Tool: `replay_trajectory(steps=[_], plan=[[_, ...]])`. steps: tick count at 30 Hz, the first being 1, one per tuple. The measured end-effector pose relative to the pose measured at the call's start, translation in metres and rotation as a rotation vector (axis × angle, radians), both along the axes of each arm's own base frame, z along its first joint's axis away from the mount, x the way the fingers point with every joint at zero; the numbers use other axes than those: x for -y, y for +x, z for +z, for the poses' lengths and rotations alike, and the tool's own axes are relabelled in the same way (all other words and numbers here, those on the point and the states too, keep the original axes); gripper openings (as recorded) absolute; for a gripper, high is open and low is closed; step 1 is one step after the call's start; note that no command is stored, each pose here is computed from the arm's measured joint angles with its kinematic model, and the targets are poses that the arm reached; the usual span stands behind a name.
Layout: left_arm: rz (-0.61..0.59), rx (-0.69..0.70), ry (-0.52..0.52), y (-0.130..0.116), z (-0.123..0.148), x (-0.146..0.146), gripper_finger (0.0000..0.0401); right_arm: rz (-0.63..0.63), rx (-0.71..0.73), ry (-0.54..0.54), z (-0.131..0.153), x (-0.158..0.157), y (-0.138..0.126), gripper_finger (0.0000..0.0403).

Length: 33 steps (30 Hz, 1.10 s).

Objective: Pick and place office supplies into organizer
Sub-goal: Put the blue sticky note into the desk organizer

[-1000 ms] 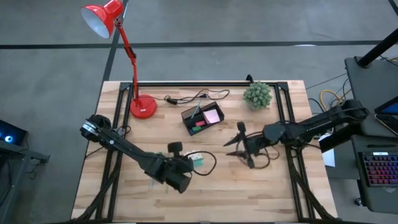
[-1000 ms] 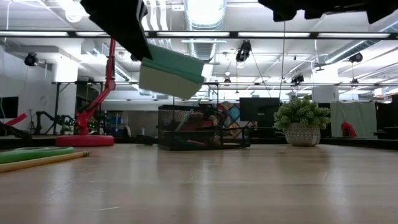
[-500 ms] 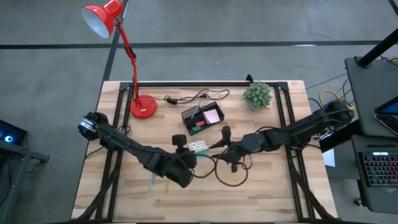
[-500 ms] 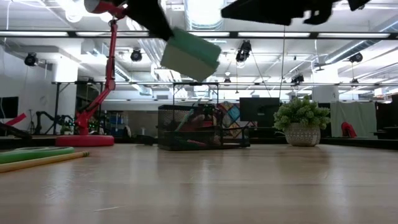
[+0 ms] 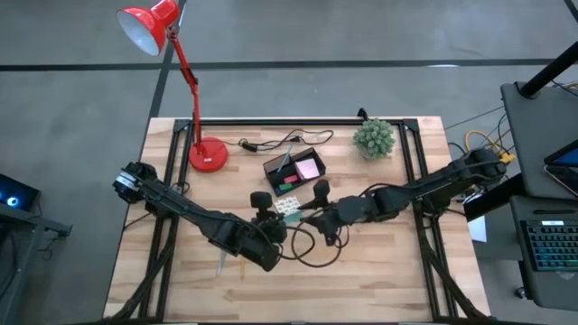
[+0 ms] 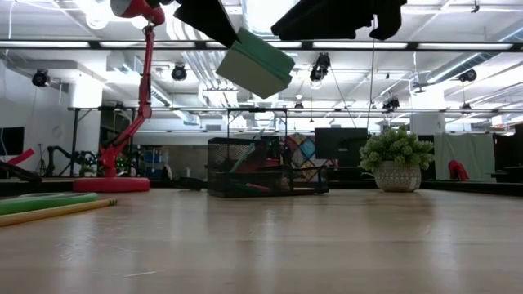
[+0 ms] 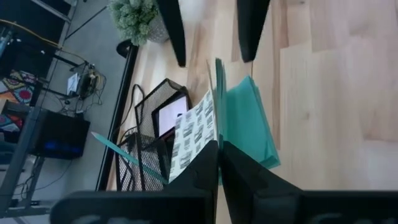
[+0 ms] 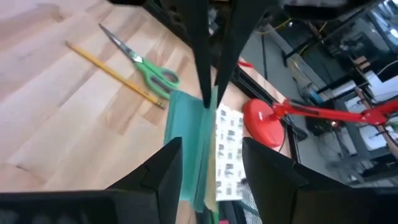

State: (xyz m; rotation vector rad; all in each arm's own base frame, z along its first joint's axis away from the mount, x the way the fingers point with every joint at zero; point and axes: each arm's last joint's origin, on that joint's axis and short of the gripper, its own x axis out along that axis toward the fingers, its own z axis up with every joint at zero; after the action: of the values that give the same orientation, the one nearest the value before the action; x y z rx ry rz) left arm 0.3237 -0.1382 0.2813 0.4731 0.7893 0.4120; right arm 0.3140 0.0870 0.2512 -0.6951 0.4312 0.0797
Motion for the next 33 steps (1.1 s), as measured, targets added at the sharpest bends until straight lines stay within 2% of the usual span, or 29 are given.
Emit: replay_trajectory(steps=[6,13,25,29,33], plan=[[-0.002,0.008,0.001,0.001,0.003,0.000,0.0000,-0.002,-0.027,-0.011,0.004,0.000,0.001,0.0153],[-0.039,0.032,0.023,0.005,0.009,0.002,0.0000,-0.073,-0.033,-0.056,0.003,0.002,0.000,0.0151],[-0.066,0.060,0.060,0.009,0.013,0.004,0.0000,-0.084,-0.049,-0.050,0.002,0.003,-0.001,0.0143],[-0.093,0.080,0.075,0.012,0.016,0.006,0.0000,-0.130,-0.043,-0.074,0.002,0.004,-0.001,0.0125],[-0.111,0.083,0.090,0.012,0.018,0.006,0.0000,-0.150,-0.044,-0.085,0.002,0.005,-0.001,0.0083]])
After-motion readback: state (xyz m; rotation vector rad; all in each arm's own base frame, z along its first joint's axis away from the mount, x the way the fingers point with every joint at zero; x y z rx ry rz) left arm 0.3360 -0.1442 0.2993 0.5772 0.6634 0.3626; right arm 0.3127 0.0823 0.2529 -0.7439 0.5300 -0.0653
